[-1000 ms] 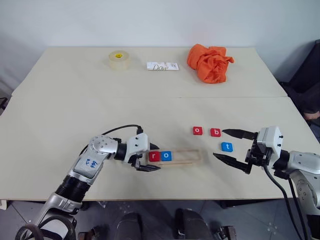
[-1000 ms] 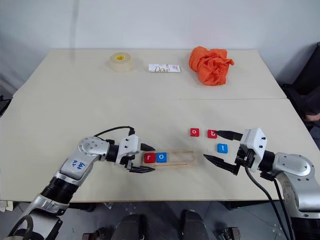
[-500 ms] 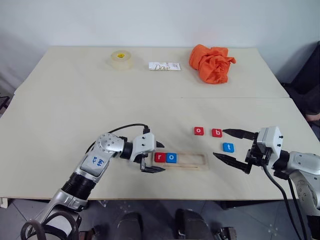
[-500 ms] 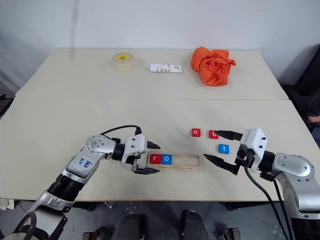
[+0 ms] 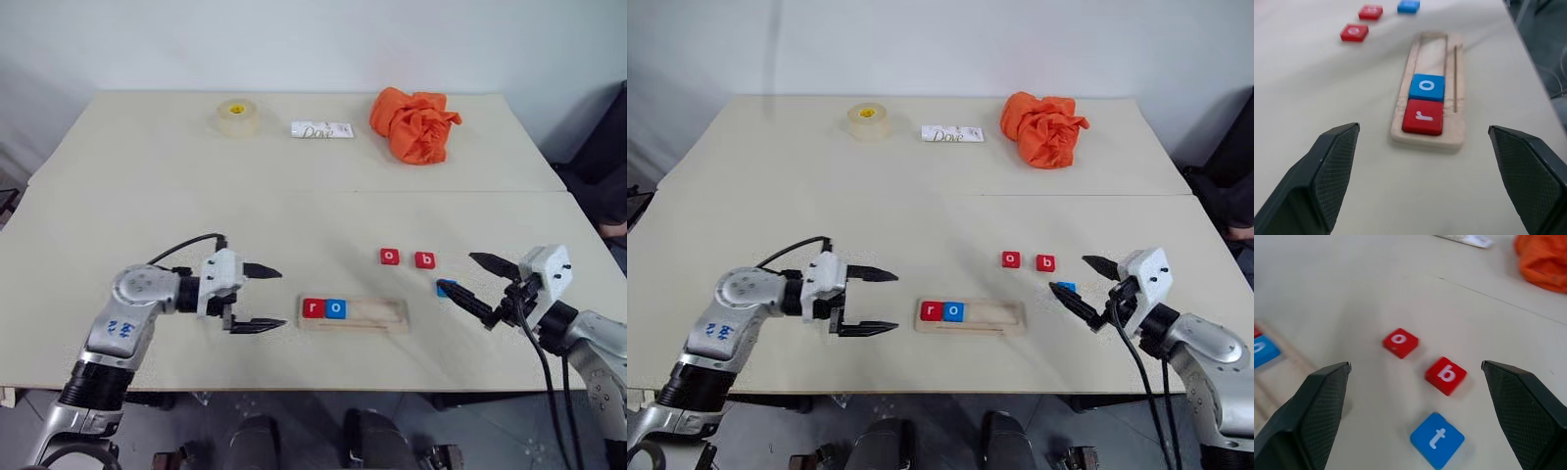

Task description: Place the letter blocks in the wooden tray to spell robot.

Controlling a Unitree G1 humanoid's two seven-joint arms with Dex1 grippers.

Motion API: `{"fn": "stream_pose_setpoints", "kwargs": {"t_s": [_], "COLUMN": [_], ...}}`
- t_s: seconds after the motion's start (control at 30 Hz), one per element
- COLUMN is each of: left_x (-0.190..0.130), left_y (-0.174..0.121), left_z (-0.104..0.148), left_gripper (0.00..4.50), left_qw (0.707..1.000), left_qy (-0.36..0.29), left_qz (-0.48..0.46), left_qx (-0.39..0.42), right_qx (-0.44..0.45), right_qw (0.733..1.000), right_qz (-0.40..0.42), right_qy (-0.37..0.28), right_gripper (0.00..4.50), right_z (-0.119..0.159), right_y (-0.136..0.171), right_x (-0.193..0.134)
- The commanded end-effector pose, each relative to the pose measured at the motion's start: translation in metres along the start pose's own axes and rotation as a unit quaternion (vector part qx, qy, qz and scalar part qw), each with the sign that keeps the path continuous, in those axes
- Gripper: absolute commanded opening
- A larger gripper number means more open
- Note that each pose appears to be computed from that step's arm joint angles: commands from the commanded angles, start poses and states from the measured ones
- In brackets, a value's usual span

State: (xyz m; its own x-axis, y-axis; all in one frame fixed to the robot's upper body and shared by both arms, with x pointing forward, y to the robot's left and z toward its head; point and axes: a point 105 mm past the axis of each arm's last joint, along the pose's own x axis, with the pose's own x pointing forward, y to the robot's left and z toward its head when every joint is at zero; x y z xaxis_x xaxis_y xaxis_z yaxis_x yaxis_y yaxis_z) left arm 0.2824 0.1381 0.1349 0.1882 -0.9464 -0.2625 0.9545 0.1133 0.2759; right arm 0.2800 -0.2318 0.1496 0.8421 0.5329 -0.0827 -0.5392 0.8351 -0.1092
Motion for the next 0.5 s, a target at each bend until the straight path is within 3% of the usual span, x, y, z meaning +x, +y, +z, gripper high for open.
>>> {"fn": "stream_pose_setpoints", "kwargs": {"t_s": [0.03,0.2,0.5], "left_x": [-0.012,-0.022,-0.029], "left_y": [0.000,0.000,-0.007], "left_z": [0.008,0.002,-0.009], "left_gripper": [4.48,4.48,4.48], "left_qw": [0.996,0.991,0.990], "left_qy": [-0.079,-0.134,-0.142], "left_qz": [0.012,0.023,-0.002], "left_qx": [0.027,0.015,0.006], "right_qx": [-0.006,0.002,-0.008], "right_qw": [1.000,0.997,0.996], "right_qz": [-0.025,-0.026,-0.016], "right_qy": [-0.014,0.072,0.089], "right_gripper": [4.50,4.50,4.50], "right_z": [0.014,-0.004,-0.003], "right_y": [0.003,0.004,0.003], "right_x": [-0.002,-0.007,-0.014]}}
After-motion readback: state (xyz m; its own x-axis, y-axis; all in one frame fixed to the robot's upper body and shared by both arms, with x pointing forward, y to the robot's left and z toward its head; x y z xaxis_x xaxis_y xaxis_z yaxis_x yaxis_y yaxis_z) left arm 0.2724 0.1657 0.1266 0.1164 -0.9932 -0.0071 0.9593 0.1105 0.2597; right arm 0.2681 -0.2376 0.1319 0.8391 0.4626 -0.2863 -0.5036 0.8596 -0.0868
